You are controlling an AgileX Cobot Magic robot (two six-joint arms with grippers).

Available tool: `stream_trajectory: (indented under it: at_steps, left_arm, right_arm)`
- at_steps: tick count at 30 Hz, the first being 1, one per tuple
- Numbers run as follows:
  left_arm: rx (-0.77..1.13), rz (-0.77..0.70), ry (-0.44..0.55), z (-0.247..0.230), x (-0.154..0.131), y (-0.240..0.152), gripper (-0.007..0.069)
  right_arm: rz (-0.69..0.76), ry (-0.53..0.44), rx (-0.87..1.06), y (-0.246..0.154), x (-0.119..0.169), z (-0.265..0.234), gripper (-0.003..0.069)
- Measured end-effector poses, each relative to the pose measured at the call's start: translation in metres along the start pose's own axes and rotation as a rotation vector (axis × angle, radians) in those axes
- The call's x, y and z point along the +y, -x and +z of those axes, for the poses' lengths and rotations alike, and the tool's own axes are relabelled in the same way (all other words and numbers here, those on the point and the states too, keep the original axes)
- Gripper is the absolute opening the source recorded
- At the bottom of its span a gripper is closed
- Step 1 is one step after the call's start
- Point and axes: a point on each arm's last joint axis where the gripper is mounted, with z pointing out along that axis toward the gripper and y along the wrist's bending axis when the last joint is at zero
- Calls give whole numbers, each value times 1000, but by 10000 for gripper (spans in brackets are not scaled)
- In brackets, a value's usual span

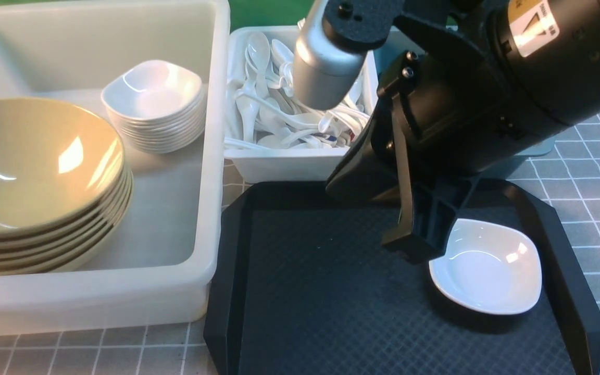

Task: On grey table put chopsticks spoon bowls plates into blue grey white boxes.
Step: 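Place the tan bowl onto the bowl stack in the left bin with the left gripper, then grasp the small white bowl on the black tray by its rim with the left gripper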

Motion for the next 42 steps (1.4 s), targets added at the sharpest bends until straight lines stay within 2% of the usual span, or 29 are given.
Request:
stream_trajectory:
  at_steps: [2,5,9,11,12,13,15,16,20,21,22,23,25,27,31,42]
  left_arm:
    - [-47,5,5,-17,-3,8,645]
    - [-133,39,-44,-57,-28,24,636]
    - [-146,233,-281,-94,-99,26,572]
    - [-103,307,-366,-96,-123,18,547]
    - [-91,314,-378,-95,-127,17,547]
    - [-46,383,-452,-94,-152,8,531]
    - [0,441,-495,-88,-173,1,521]
    - [58,532,-556,-80,-208,-13,514]
    - [153,667,-635,-58,-273,-45,513]
    - [160,681,-643,-56,-278,-50,513]
    - [178,727,-673,-44,-305,-67,512]
    - [179,732,-678,-46,-307,-68,512]
    - [187,792,-729,-31,-347,-97,511]
    - [189,813,-748,-26,-363,-107,510]
    - [216,878,-782,-7,-412,-137,510]
    - [201,865,-790,57,-484,-156,508]
  right_arm:
    - [-2,-12,4,0,-1,0,45]
    - [7,-37,8,-1,-3,0,45]
    - [27,-89,41,-4,-9,-1,45]
    - [65,-108,69,-8,-14,-2,45]
    - [71,-110,74,-9,-15,-2,45]
    - [119,-128,110,-15,-23,-4,45]
    - [168,-150,144,-23,-33,-6,45]
    - [222,-183,162,-31,-45,-12,45]
    - [348,-272,162,-60,-61,-37,45]
    - [357,-274,166,-63,-61,-37,45]
    - [404,-303,159,-77,-59,-51,45]
    - [409,-307,158,-79,-58,-53,45]
    - [473,-357,132,-105,-45,-77,45]
    - [487,-368,126,-113,-39,-83,45]
    - [558,-387,108,-145,-12,-94,45]
    - [603,-385,115,-171,8,-91,45]
